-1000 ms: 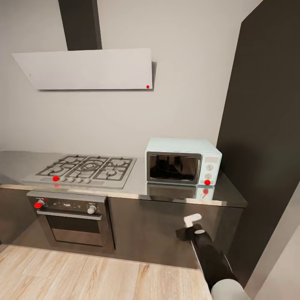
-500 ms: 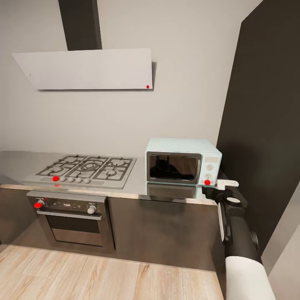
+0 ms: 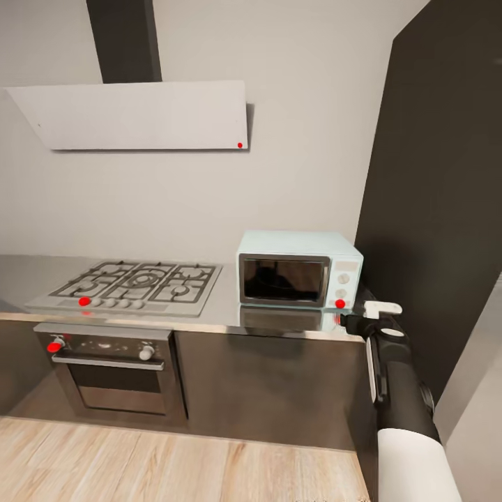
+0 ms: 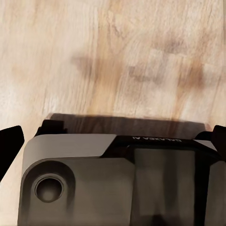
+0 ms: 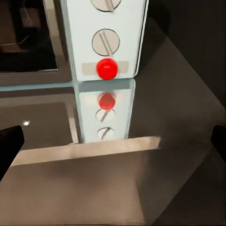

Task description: In the kitchen, take the popcorn bag from the countertop, put it into the microwave, and heat it until the popcorn is cooked so the cooked popcorn ends up inside the bag.

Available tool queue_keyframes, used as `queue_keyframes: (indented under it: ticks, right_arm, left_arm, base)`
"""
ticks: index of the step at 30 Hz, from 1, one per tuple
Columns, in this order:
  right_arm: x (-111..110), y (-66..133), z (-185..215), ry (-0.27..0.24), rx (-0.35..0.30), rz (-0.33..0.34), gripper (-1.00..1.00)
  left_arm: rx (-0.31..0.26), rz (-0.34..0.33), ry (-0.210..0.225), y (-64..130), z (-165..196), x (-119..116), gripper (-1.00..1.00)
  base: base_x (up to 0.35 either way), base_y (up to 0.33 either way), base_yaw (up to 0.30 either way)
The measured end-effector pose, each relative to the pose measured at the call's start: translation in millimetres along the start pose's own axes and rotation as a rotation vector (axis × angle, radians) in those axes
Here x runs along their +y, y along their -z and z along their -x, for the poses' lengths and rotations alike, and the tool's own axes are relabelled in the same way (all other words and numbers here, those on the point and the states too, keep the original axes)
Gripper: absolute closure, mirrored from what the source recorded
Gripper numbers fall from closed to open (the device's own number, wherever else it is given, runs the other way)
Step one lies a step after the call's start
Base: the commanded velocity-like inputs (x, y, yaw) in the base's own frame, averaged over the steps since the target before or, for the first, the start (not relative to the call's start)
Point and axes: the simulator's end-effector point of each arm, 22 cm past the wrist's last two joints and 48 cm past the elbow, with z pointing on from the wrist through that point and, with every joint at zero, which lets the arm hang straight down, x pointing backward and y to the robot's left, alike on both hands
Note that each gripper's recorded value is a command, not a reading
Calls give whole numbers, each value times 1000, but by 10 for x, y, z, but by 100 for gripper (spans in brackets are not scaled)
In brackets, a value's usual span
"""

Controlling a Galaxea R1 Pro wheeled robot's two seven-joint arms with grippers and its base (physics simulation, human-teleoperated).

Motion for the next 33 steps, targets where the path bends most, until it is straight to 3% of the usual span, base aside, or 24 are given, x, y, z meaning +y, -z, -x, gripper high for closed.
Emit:
queue_keyframes:
  ticks: [5, 6, 24, 33]
  right_arm:
    - [-3, 4, -56, -4, 27, -4, -100]
    - [1, 9, -129, -9, 60, -3, -100]
    - [70, 24, -101, -14, 55, 20, -100]
    - [85, 2, -126, -10, 56, 23, -100]
  left_arm:
    - [0, 0, -1, 0, 2, -1, -100]
    - [0, 0, -1, 0, 1, 0, -100]
    - [0, 0, -4, 3, 0, 0, -100]
    - [1, 0, -4, 0, -5, 1, -100]
  base:
    - [0, 0, -235]
    - [0, 0, -178]
    - [271, 0, -12]
    - [45, 0, 0]
